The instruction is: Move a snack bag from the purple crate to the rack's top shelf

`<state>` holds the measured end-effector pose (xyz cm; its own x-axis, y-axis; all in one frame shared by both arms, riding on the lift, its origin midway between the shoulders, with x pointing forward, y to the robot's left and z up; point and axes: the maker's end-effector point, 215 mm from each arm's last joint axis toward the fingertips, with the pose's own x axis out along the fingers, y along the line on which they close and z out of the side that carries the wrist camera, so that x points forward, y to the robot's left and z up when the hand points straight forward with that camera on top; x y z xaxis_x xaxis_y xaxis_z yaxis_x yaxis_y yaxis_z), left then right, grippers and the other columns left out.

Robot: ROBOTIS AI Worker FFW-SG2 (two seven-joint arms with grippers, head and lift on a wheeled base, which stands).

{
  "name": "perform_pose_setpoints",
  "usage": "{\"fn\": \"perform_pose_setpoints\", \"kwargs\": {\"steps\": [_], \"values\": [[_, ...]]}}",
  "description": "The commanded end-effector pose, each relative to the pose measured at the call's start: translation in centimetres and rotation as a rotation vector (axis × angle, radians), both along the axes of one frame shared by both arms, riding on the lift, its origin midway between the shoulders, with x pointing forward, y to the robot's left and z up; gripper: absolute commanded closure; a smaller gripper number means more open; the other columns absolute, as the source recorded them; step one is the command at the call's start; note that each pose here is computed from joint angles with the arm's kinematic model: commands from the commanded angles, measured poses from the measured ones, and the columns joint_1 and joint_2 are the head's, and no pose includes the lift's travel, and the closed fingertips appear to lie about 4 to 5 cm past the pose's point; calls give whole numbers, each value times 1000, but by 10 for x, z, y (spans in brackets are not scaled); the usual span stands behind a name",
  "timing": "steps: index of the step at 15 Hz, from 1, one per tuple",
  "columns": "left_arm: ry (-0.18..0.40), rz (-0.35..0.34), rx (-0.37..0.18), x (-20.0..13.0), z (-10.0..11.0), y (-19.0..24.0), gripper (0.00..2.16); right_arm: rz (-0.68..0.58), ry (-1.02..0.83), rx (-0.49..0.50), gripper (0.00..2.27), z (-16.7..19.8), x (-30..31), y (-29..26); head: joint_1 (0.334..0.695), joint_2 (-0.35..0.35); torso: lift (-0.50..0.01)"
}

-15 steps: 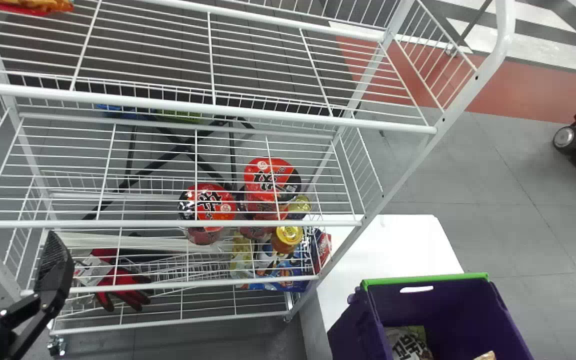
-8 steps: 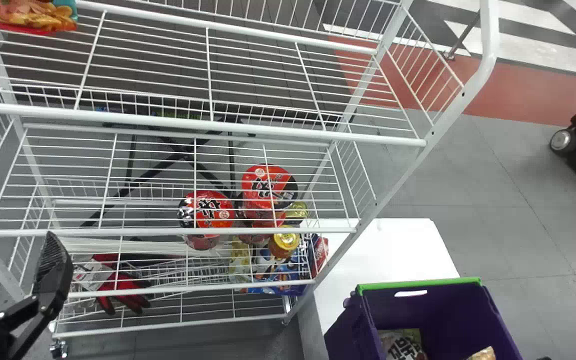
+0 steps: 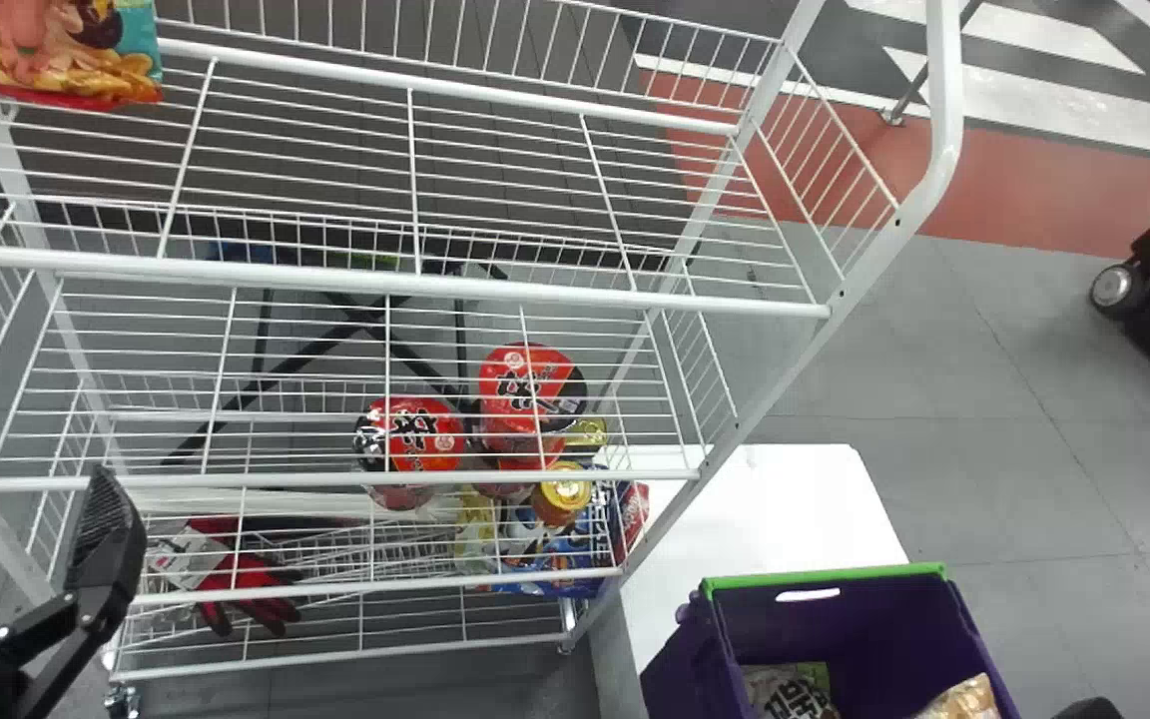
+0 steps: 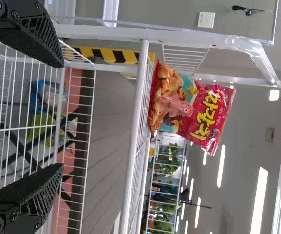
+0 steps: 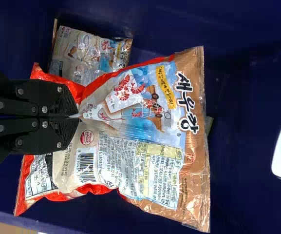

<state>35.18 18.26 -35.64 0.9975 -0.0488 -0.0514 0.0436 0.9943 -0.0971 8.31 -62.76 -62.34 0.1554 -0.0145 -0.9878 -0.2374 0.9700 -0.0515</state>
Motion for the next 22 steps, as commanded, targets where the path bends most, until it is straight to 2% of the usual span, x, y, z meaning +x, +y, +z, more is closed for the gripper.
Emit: {"fn": "perform_pose_setpoints", "kwargs": {"steps": [1,22], "values": [[-5,-1,6,0,2,-4,87,6,-6,-2,1423,2,4,1,695,-350,-181],[-14,-4,8,4,5,-7,87,-71,-6,40,1423,12,20,6,695,-350,-97]]}}
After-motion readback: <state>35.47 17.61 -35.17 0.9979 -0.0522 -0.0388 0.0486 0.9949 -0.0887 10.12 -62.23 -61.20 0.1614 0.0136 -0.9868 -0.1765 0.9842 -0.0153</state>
